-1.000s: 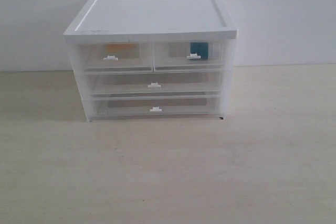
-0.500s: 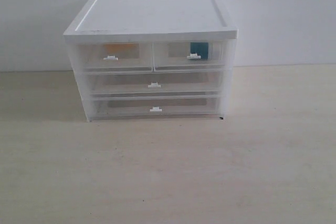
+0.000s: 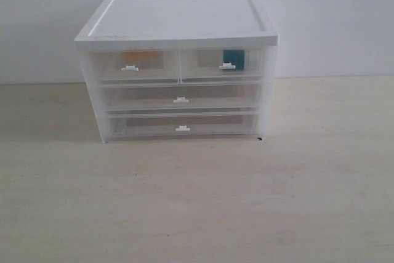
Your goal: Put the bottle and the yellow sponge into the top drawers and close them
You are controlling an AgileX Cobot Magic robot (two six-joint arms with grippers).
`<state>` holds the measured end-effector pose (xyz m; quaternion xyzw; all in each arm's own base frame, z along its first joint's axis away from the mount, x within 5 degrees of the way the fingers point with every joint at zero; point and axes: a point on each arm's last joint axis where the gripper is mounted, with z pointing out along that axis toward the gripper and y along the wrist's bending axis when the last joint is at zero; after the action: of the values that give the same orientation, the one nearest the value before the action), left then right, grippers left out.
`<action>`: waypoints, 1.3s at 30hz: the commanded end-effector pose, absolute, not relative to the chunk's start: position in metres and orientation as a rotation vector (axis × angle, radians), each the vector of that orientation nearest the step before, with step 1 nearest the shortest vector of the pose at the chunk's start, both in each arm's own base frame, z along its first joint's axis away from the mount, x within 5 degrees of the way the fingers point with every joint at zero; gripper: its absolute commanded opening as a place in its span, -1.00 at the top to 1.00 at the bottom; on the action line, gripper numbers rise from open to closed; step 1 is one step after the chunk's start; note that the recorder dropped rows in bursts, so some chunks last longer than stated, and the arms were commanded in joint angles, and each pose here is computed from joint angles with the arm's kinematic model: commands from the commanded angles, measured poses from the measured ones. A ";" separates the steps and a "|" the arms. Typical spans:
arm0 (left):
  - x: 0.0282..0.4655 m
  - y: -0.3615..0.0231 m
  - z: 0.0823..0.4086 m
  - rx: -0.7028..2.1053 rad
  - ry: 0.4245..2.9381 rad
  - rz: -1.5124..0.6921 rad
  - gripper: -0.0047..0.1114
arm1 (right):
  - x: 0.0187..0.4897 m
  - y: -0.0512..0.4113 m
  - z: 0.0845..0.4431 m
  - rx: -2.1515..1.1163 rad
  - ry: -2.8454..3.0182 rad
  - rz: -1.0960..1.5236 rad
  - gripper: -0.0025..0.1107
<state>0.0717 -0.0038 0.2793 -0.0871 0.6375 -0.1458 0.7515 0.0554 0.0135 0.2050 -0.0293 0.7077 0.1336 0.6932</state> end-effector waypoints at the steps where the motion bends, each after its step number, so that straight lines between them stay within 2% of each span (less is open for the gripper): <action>1: 0.063 -0.001 0.248 -0.200 1.413 -0.274 0.85 | 0.055 0.013 0.206 -0.067 1.567 0.299 0.96; 6: 0.061 0.001 0.220 -0.231 1.452 -0.237 0.85 | 0.055 0.013 0.206 -0.067 1.567 0.299 0.96; 8: 0.057 0.001 0.217 -0.229 1.430 -0.241 0.85 | 0.055 0.013 0.206 -0.067 1.567 0.299 0.96; 20: 0.055 0.000 0.187 -0.079 1.776 -0.068 0.85 | 0.055 0.013 0.206 -0.067 1.567 0.299 0.96; 39: 0.055 0.000 0.186 -0.080 1.778 -0.068 0.85 | 0.055 0.013 0.206 -0.067 1.567 0.299 0.96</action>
<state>0.0547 -0.0006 0.1876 -0.0360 0.7751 -0.0334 0.6299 0.0554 0.0135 0.2050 -0.0293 0.7077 0.1336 0.6932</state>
